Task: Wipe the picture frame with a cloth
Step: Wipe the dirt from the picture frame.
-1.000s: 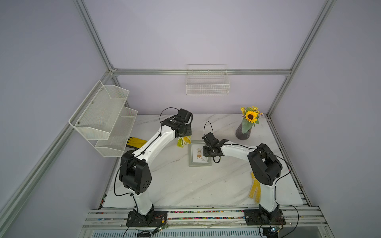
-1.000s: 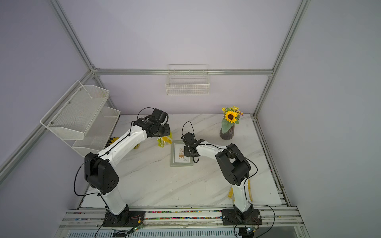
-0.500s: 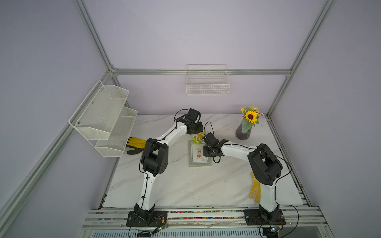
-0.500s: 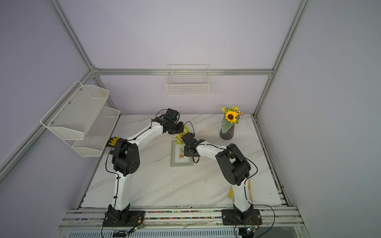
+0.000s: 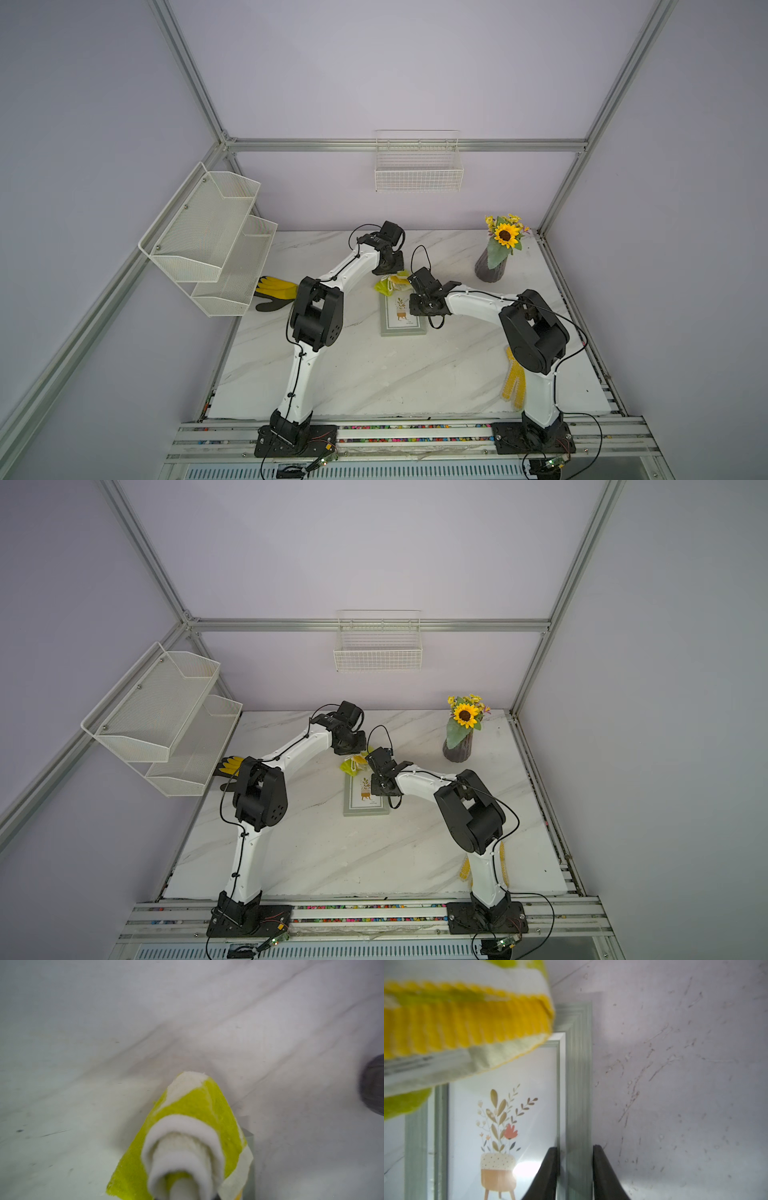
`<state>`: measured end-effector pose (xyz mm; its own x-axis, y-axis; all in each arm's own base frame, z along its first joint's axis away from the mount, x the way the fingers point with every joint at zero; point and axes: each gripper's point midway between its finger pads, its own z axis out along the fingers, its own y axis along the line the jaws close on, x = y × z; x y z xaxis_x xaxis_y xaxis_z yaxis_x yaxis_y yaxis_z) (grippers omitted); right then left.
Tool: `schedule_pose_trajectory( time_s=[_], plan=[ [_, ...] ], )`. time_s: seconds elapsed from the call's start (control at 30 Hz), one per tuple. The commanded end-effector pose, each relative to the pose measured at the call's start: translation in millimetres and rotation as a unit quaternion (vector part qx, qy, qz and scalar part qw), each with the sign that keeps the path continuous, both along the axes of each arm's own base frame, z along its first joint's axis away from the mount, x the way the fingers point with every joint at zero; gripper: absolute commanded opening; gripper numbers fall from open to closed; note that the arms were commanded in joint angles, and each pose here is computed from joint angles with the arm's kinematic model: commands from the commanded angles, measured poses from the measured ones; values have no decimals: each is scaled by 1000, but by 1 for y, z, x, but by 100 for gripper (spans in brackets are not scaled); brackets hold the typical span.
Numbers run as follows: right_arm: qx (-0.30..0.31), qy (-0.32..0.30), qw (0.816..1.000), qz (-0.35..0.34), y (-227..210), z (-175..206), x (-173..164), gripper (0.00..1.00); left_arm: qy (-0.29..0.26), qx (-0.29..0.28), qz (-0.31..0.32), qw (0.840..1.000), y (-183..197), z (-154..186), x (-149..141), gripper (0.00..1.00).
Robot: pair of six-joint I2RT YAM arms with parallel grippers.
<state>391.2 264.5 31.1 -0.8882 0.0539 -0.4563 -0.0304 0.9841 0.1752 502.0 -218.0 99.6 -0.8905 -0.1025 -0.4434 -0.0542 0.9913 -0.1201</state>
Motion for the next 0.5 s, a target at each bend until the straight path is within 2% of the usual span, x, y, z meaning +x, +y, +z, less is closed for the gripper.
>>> schedule_pose_trajectory(
  time_s=[0.0, 0.1, 0.23, 0.4, 0.47],
  plan=[
    [-26, 47, 999, -7, -16, -32, -21, 29, 18, 118, 67, 991, 92, 10, -13, 0],
    [-21, 49, 999, -6, -16, -34, -23, 29, 41, 73, 81, 993, 110, -4, -15, 0],
    [-20, 50, 999, -6, -17, -36, -26, 29, 48, 38, 74, 995, 108, -5, -14, 0],
    [-17, 48, 999, -6, -15, -34, -24, 29, -16, -34, 43, 998, 79, 25, 15, 0],
    [-16, 50, 999, -6, -14, -37, -24, 29, -31, -43, 39, 998, 73, 32, 28, 0]
  ],
)
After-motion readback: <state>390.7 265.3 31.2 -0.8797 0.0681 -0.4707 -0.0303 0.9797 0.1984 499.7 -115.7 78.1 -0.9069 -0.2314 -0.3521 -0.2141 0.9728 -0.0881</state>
